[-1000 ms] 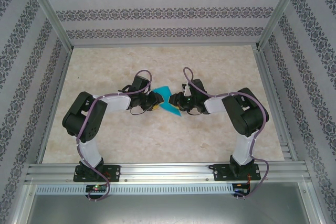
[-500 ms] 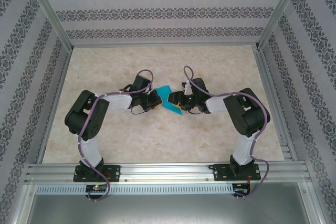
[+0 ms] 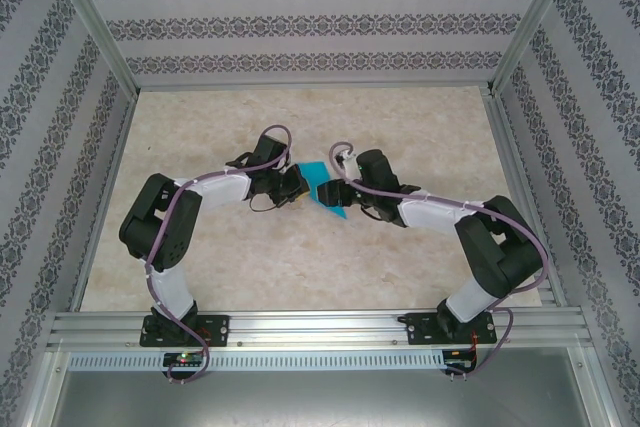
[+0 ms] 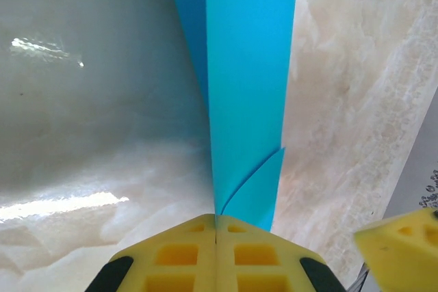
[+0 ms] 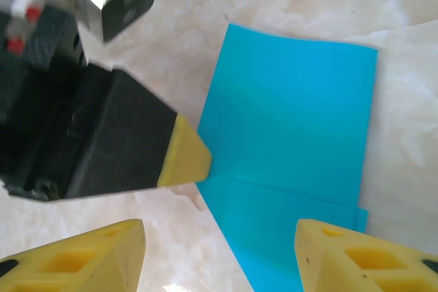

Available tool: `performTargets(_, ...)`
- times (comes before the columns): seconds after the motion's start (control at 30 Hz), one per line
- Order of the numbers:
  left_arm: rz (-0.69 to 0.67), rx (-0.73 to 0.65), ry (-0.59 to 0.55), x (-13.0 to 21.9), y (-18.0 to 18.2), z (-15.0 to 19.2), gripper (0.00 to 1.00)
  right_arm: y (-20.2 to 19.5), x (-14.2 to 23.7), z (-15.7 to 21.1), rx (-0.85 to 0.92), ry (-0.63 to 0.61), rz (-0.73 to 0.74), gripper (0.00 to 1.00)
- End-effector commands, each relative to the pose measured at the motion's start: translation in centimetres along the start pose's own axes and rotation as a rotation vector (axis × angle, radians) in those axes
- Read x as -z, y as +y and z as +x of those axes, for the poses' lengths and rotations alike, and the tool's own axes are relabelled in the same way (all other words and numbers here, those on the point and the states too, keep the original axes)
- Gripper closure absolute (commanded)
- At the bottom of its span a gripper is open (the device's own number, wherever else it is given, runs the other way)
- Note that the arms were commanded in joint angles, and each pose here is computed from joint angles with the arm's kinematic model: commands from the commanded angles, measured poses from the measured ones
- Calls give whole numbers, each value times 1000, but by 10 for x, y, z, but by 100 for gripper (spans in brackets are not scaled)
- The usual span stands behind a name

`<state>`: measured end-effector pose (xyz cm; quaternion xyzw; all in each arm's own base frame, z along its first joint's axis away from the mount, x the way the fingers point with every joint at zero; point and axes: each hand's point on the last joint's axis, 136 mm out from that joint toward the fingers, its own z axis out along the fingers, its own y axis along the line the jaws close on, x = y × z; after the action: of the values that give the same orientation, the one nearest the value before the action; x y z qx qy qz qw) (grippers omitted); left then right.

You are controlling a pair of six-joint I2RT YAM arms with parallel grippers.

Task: Fold a paper plane with a square sheet of paper (pick it up from the middle)
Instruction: Fold the wing for the fifth time at the center of the table.

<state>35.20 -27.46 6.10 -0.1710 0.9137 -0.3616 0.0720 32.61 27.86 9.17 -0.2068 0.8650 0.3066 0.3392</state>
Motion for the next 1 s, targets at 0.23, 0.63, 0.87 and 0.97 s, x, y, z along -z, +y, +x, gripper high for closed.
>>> performTargets(0.23,-21,0,30,15,-10,9,100,-5,-15,21,454,-12,165,41)
performTargets(0.63,-14,9,36,16,-15,8,100,2,-36,36,566,-17,167,46)
performTargets(0.87,-10,6,37,18,-19,8,100,-10,-44,37,583,-8,231,52)
performTargets(0.97,-15,5,38,19,-19,7,100,-10,-44,35,587,-18,236,56)
